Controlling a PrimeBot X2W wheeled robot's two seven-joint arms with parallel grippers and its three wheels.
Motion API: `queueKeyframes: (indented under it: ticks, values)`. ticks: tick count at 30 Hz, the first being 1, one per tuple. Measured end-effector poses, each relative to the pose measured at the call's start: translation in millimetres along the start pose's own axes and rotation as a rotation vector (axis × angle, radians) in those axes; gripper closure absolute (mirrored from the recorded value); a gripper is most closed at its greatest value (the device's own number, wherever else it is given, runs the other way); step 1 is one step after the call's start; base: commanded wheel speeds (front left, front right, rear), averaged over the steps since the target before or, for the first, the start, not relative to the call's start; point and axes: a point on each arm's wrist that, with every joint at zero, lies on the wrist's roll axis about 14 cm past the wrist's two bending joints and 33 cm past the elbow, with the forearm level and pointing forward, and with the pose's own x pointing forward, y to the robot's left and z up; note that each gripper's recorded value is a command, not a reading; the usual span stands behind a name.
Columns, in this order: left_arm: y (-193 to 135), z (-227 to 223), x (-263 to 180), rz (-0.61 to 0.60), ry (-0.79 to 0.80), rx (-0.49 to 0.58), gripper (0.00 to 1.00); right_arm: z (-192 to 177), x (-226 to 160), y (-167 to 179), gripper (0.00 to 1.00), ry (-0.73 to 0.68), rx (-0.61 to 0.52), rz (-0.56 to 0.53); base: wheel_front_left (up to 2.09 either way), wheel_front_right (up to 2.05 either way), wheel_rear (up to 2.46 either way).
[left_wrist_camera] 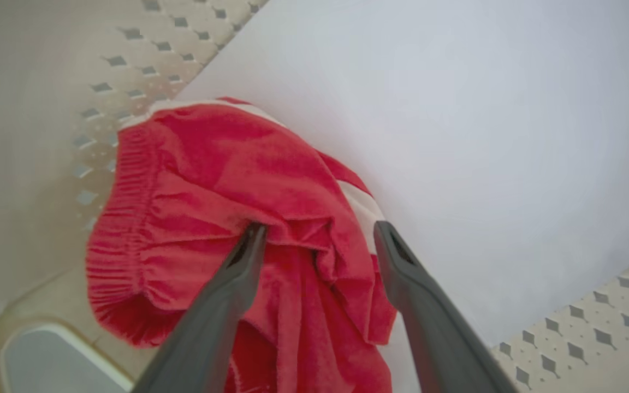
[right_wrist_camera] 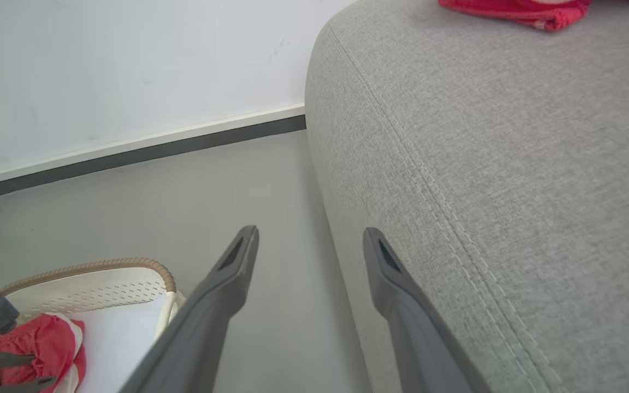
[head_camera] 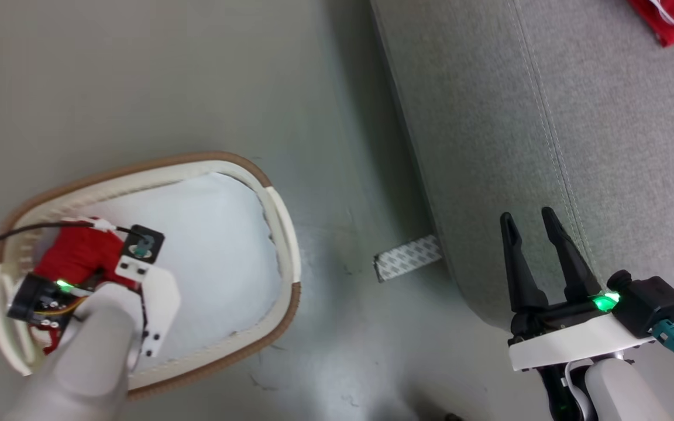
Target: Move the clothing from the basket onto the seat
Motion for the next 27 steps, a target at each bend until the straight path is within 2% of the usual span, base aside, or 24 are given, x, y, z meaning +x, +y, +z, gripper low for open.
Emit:
queueKeyframes:
  ticks: [11,12,13,14,21,27]
  values:
    - [-9,-26,46,-0.029,0.092,0.048,0.0,-21,0,-13,0.0,0.059,0.014,-0.049,0.06,0.06,0.06]
    - [-7,-30,49,-0.031,0.098,0.044,0.19,-24,0,-12,0.0,0.069,0.011,-0.048,0.14,0.14,0.14]
    - [-5,-34,52,-0.03,0.101,0.034,0.77,-27,2,-11,0.0,0.074,0.01,-0.044,0.06,0.06,0.06]
    - [-4,-37,53,-0.034,0.102,0.028,1.0,-29,3,-10,0.0,0.078,0.01,-0.041,0.0,0.0,0.0]
    - [4,-36,53,-0.03,0.062,0.009,1.0,-30,5,-10,0.0,0.079,0.017,-0.041,0.0,0.0,0.0]
    - [6,-9,33,-0.029,-0.046,-0.065,1.0,-19,7,-9,0.0,0.047,0.01,-0.03,0.0,0.0,0.0]
